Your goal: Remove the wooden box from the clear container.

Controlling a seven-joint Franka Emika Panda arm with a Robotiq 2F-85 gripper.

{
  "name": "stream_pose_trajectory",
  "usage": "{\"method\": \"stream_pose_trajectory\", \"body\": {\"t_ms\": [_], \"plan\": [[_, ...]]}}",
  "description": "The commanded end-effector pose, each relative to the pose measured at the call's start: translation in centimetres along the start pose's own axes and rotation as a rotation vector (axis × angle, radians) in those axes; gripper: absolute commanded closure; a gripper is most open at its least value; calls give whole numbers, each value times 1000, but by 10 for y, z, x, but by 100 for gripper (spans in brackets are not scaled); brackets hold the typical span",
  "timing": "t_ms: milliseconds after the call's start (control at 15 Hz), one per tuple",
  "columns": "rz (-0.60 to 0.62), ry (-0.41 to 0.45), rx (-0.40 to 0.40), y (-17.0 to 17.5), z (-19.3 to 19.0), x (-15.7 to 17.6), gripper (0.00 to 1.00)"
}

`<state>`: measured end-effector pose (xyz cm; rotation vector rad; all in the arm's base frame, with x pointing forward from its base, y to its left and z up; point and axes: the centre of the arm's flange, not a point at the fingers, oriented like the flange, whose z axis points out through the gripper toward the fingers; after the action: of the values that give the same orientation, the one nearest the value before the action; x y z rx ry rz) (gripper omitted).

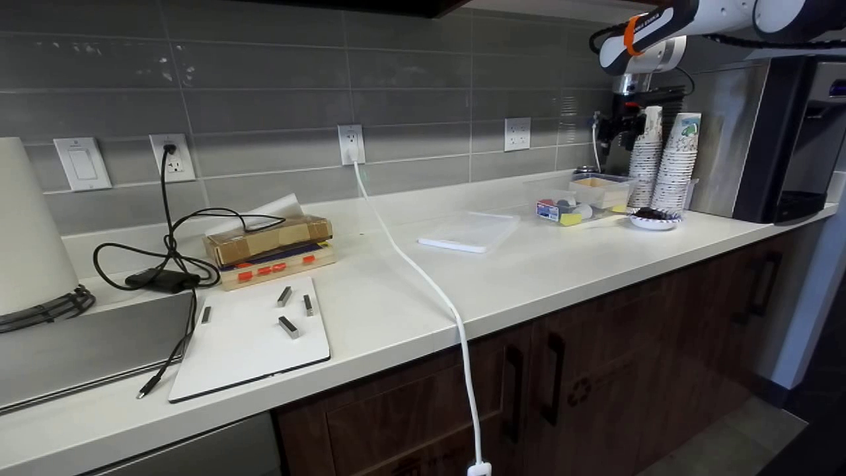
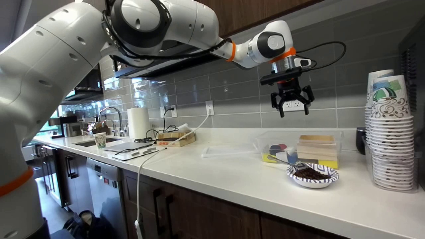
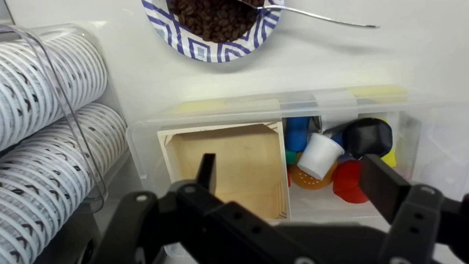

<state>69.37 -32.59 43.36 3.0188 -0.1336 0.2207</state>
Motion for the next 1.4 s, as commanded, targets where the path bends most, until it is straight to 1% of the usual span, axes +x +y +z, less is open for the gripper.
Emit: {"method": "stream_pose_trajectory", "body": {"t_ms": [0,400,667,933,1067,1333], "plan": [[-85,-35,-24,12,9,48,0],[-186,-113,-20,7,45,65,0],[-240,-134,-38,2,64,74,0],[-259,-107,-43,1,72,84,0],[-252,-92,-24,1,75,88,0],[-203,-34,22,-6,83,93,0]]}}
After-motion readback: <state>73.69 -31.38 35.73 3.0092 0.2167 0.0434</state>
